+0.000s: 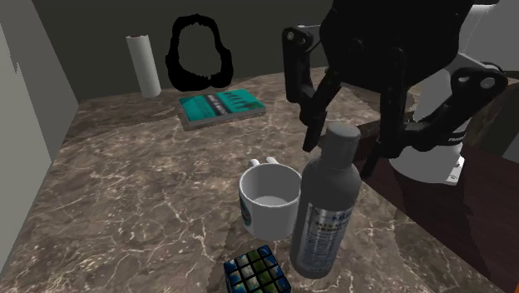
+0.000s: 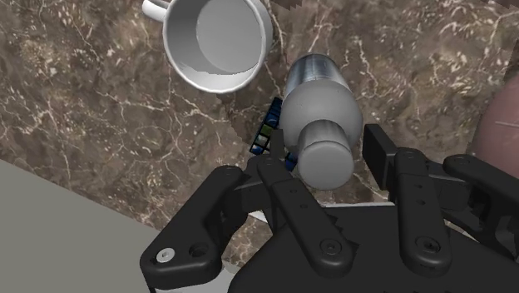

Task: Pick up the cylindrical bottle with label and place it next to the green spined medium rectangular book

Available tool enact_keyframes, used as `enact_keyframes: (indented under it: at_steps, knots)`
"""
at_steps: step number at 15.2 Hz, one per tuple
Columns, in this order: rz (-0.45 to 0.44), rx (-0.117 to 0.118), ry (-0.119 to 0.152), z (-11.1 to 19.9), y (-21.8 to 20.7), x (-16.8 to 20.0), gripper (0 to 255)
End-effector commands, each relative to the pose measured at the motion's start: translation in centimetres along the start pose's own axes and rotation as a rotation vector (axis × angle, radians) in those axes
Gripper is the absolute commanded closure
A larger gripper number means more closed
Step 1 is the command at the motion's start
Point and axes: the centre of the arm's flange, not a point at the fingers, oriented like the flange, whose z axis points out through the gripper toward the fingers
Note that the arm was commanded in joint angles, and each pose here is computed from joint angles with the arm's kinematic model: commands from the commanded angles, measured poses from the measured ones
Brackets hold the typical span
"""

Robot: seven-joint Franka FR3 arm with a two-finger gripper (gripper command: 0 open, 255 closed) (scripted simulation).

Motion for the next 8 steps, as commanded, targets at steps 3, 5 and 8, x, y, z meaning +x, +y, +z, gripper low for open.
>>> enact_keyframes:
  at_steps: [3, 5, 8]
  knots:
    - [0.000, 0.000, 0.000, -2.1, 0.3, -0.1, 255]
    - [0.000, 0.000, 0.000, -3.2, 0.4, -0.1, 255]
    - [0.000, 0.000, 0.000, -4.7, 0.6, -0.1, 255]
